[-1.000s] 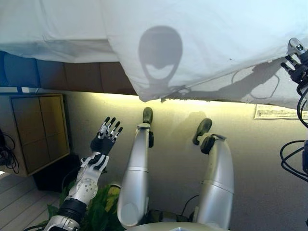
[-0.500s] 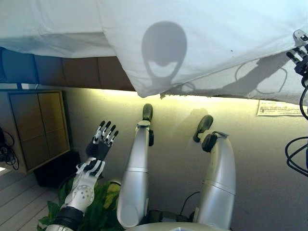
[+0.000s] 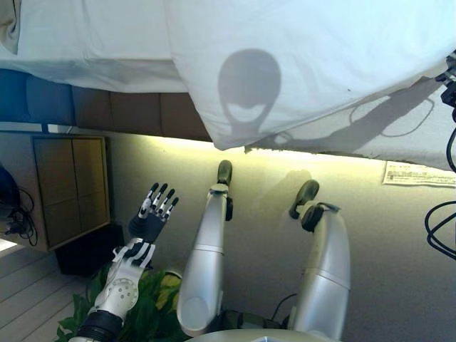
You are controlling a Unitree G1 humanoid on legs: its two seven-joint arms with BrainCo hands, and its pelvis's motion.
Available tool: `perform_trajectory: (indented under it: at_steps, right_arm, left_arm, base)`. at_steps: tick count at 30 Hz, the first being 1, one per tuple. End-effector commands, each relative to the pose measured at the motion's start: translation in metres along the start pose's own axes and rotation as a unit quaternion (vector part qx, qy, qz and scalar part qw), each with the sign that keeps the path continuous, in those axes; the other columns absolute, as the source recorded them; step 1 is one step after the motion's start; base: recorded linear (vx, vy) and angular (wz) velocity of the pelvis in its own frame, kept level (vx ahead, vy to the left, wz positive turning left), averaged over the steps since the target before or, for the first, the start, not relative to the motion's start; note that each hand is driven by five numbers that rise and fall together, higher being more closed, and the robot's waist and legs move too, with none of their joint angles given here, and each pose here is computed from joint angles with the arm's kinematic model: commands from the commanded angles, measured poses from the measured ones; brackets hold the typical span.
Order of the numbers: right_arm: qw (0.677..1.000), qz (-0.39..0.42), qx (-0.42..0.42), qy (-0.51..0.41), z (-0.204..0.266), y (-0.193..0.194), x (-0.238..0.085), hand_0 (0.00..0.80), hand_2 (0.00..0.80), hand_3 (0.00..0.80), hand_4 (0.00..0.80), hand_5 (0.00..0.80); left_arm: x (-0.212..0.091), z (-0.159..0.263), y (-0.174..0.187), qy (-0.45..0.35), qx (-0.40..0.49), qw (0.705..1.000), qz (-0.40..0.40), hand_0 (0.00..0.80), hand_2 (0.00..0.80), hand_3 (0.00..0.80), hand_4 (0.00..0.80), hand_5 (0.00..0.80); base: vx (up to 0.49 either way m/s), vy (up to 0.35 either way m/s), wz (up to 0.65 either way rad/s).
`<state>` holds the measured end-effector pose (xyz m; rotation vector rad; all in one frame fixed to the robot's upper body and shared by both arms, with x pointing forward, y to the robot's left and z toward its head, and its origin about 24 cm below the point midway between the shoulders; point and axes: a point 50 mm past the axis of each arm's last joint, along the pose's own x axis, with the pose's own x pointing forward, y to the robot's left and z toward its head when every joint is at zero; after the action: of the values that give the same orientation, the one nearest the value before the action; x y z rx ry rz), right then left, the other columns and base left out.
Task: Make the bed neatly
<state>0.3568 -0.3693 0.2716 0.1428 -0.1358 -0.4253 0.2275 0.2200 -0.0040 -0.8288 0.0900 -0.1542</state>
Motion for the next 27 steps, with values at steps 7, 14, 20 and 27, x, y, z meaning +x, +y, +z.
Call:
perform_trajectory:
  at_steps: [7,14,20,27]
  right_arm:
    - [0.998,0.043,-0.041,-0.024,0.022,-0.009,-0.004,0.800,0.800,0.800,0.800,0.800]
    - [0.995,0.090,-0.044,0.008,0.006,-0.004,-0.004,0.800,0.800,0.800,0.800,0.800]
    - [0.991,0.124,-0.034,0.033,-0.004,0.005,-0.003,0.800,0.800,0.800,0.800,0.800]
    - [0.983,0.170,0.007,0.072,-0.029,0.018,-0.004,0.800,0.800,0.800,0.800,0.800]
  left_arm:
    - [-0.012,-0.001,0.008,0.030,0.014,0.999,0.010,0.000,0.000,0.000,0.000,0.000]
    - [-0.003,-0.004,0.011,0.054,0.036,0.998,0.017,0.000,0.000,0.000,0.000,0.000]
    - [0.008,-0.003,0.010,0.058,0.047,0.997,0.017,0.000,0.000,0.000,0.000,0.000]
    - [0.012,-0.013,0.015,0.080,0.055,0.995,0.027,0.000,0.000,0.000,0.000,0.000]
  base:
    - [-0.004,0.100,-0.05]
    - [-0.048,0.111,-0.01]
    - [-0.020,0.085,-0.06]
    - [-0.004,0.060,-0.02]
